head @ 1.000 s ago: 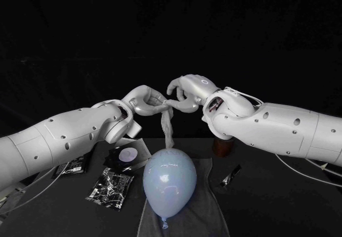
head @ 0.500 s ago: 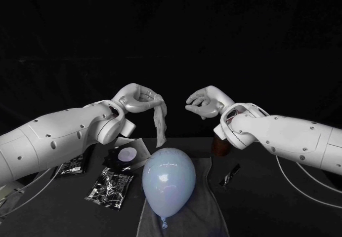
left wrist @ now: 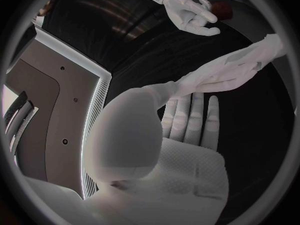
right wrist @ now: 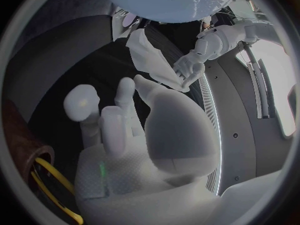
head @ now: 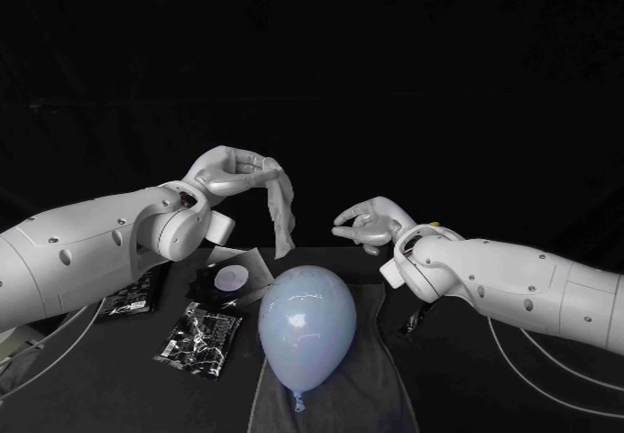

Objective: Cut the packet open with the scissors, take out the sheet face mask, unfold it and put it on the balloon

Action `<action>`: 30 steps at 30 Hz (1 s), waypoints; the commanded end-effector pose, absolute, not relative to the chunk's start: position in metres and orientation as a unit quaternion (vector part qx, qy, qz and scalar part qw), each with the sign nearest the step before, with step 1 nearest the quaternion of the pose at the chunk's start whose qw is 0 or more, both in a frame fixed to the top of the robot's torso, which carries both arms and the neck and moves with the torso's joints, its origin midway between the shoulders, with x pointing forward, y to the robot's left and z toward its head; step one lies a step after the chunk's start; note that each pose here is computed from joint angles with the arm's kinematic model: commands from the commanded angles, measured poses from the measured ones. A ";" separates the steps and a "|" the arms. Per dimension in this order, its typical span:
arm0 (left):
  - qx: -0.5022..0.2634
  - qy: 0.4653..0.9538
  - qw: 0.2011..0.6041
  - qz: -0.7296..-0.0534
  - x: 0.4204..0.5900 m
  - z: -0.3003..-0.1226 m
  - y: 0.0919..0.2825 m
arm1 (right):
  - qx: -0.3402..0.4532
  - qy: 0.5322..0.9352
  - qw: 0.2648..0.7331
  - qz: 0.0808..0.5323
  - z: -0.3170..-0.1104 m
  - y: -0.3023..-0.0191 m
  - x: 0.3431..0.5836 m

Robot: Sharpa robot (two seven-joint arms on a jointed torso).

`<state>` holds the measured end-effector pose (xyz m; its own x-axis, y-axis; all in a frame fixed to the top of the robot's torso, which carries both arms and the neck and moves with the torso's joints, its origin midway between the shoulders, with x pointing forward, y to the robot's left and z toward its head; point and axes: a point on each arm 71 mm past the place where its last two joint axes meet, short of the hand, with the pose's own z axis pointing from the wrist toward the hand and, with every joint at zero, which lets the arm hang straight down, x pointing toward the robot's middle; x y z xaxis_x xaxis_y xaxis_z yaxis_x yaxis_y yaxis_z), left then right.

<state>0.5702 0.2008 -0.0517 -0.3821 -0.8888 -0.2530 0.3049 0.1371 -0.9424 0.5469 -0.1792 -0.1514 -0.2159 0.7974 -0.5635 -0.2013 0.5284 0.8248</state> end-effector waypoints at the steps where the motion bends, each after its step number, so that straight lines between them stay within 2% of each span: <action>1: -0.264 0.558 0.466 -0.634 0.568 -0.050 0.199 | 0.259 0.665 0.533 0.455 -0.162 -0.172 0.545; 6: -0.266 0.559 0.455 -0.640 0.567 -0.050 0.199 | 0.278 0.669 0.501 0.473 -0.171 -0.158 0.542; 12: -0.265 0.563 0.442 -0.645 0.565 -0.051 0.198 | 0.282 0.663 0.479 0.502 -0.173 -0.137 0.541; 21: -0.264 0.567 0.433 -0.649 0.563 -0.051 0.197 | 0.279 0.652 0.473 0.523 -0.170 -0.117 0.541; 30: -0.262 0.570 0.426 -0.652 0.562 -0.051 0.193 | 0.289 0.633 0.477 0.537 -0.165 -0.113 0.541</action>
